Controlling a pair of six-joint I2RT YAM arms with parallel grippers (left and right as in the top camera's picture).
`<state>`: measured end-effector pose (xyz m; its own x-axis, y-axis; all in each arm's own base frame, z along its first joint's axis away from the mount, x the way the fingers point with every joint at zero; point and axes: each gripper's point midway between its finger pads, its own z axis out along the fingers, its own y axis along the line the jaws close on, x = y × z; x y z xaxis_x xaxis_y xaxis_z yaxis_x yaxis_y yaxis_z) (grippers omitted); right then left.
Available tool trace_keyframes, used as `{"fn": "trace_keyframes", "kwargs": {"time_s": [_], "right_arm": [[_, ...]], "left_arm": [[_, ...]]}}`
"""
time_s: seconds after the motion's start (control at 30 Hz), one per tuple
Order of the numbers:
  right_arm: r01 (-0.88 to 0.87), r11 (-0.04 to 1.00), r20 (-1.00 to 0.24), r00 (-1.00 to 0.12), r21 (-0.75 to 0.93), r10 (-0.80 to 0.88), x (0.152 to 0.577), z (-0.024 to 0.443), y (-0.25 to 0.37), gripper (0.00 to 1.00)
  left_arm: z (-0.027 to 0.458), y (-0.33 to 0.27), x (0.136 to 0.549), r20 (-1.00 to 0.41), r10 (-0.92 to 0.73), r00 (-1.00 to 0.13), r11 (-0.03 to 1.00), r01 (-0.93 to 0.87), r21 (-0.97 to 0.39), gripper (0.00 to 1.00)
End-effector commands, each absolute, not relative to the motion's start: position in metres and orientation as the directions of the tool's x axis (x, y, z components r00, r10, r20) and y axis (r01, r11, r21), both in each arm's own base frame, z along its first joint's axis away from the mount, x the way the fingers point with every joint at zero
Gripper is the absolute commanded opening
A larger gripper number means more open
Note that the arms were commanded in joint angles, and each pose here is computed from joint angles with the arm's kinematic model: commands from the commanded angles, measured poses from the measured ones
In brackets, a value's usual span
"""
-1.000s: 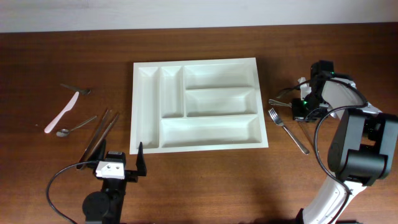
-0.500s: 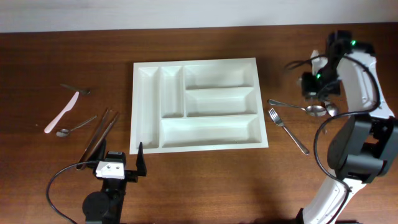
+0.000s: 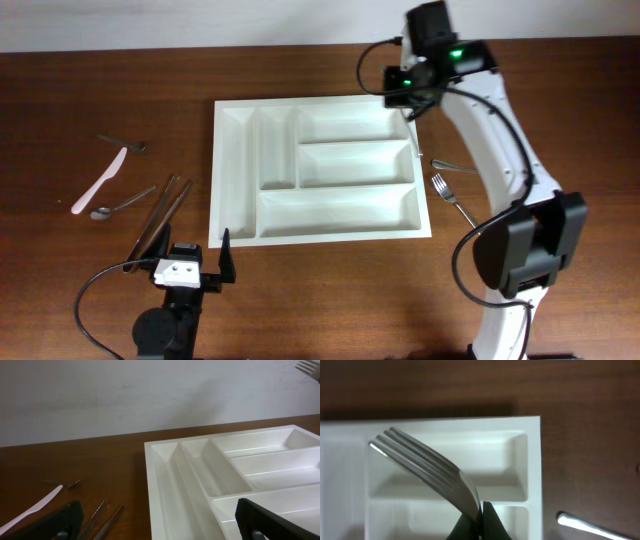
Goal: Pack container
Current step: 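Carry the fork with the right gripper into the tray's top-right compartment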
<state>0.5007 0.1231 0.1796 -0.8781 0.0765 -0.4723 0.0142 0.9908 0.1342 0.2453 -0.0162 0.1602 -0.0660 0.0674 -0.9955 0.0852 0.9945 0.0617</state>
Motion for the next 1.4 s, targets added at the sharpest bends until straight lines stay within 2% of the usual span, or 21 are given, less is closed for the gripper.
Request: {"fn": "trace_keyframes", "kwargs": {"time_s": [0.0,0.2,0.37,0.47,0.53,0.57,0.67,0.77,0.83,0.9,1.0,1.17,1.27,1.37], "right_arm": [[0.43,0.898,-0.609,-0.688,0.096,0.395,0.511,0.203,0.1,0.04],[0.602,0.795,-0.755,-0.485,0.079,0.442,0.504,0.227,0.103,0.04],[0.677,0.712,-0.758,-0.362,0.188,0.543,0.503,0.229,0.107,0.04],[0.67,0.718,-0.743,-0.38,0.19,0.551,0.506,0.22,0.112,0.04],[0.584,0.809,-0.726,-0.528,0.065,0.44,0.509,0.201,0.117,0.04],[0.57,0.82,-0.714,-0.556,0.044,0.425,0.509,0.194,0.118,0.04],[0.592,0.797,-0.626,-0.579,0.118,0.522,0.509,0.163,0.134,0.04],[0.684,0.647,-0.421,-0.506,0.336,0.753,0.509,0.141,0.168,0.04],[0.71,0.551,-0.297,-0.464,0.439,0.835,0.516,0.135,0.19,0.04],[0.711,0.474,-0.212,-0.43,0.519,0.877,0.525,0.138,0.207,0.04],[0.682,0.426,-0.168,-0.413,0.594,0.895,0.537,0.149,0.219,0.04],[0.75,0.282,-0.082,-0.293,0.598,0.953,0.535,0.146,0.214,0.04],[0.846,0.099,-0.011,-0.11,0.524,0.994,0.516,0.132,0.201,0.04],[0.878,-0.012,0.001,0.013,0.478,1.0,0.505,0.122,0.19,0.04]], "left_arm": [[0.158,-0.016,0.245,-0.994,0.086,-0.064,0.993,0.087,0.08,0.99],[0.158,-0.016,0.245,-0.994,0.086,-0.064,0.993,0.087,0.08,0.99],[0.158,-0.016,0.245,-0.994,0.086,-0.064,0.993,0.087,0.08,0.99],[0.158,-0.016,0.245,-0.994,0.086,-0.064,0.993,0.087,0.08,0.99],[0.158,-0.016,0.245,-0.994,0.086,-0.064,0.993,0.087,0.08,0.99],[0.158,-0.016,0.245,-0.994,0.086,-0.064,0.993,0.087,0.08,0.99],[0.158,-0.016,0.245,-0.994,0.086,-0.064,0.993,0.087,0.08,0.99],[0.158,-0.016,0.245,-0.994,0.086,-0.064,0.993,0.087,0.08,0.99],[0.158,-0.016,0.245,-0.994,0.086,-0.064,0.993,0.087,0.08,0.99],[0.158,-0.016,0.245,-0.994,0.086,-0.064,0.993,0.087,0.08,0.99],[0.158,-0.016,0.245,-0.994,0.086,-0.064,0.993,0.087,0.08,0.99],[0.158,-0.016,0.245,-0.994,0.086,-0.064,0.993,0.087,0.08,0.99],[0.158,-0.016,0.245,-0.994,0.086,-0.064,0.993,0.087,0.08,0.99],[0.158,-0.016,0.245,-0.994,0.086,-0.064,0.993,0.087,0.08,0.99]]}}
